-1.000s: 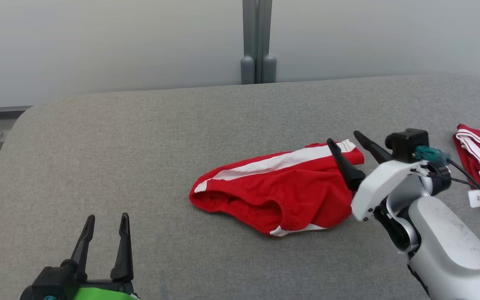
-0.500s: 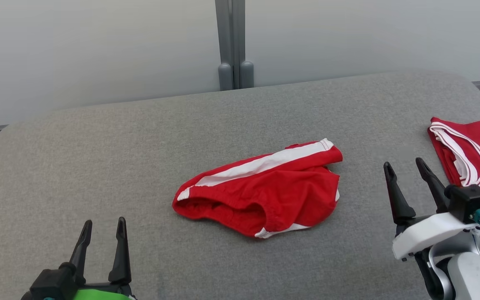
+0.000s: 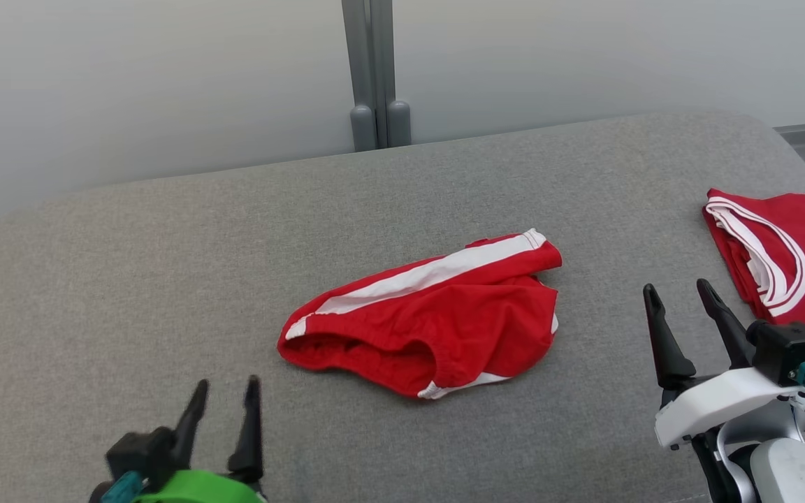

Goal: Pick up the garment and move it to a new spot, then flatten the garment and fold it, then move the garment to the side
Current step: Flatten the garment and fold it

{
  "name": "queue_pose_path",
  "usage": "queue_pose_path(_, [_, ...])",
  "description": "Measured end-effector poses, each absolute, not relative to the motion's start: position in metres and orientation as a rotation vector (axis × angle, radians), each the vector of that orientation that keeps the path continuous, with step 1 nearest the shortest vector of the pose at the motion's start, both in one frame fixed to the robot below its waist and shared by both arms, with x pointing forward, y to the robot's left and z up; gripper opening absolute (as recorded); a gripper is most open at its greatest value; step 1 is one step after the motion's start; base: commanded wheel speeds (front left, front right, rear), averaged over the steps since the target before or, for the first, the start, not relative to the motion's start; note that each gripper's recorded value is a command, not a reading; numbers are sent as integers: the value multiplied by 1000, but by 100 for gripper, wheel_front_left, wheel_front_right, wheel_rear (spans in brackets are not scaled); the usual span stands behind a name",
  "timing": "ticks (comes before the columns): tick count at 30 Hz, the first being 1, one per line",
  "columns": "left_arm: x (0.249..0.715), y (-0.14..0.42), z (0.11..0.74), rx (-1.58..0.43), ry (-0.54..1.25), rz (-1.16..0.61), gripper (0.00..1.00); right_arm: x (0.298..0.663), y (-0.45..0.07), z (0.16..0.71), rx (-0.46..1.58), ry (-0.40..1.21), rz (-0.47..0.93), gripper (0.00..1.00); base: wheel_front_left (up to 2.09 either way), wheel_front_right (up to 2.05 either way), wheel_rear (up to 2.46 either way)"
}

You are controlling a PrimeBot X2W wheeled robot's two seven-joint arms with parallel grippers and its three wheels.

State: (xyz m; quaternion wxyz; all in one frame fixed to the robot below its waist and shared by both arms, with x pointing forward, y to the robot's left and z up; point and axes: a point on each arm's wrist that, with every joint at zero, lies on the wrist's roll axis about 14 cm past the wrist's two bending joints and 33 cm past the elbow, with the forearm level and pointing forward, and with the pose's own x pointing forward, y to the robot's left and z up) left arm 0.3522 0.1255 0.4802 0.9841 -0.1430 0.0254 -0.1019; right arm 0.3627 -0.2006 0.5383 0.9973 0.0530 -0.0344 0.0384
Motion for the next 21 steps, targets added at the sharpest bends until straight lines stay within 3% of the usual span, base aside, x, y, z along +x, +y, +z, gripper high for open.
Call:
queue_pose_path(9, [354, 9, 447, -302, 371, -558, 100, 358, -206, 531, 113, -43, 56, 100, 0, 0, 0])
queue_pose_path(21, [356, -51, 414, -257, 582, -737, 100, 341, -235, 520, 116, -9, -39, 100, 0, 0, 0])
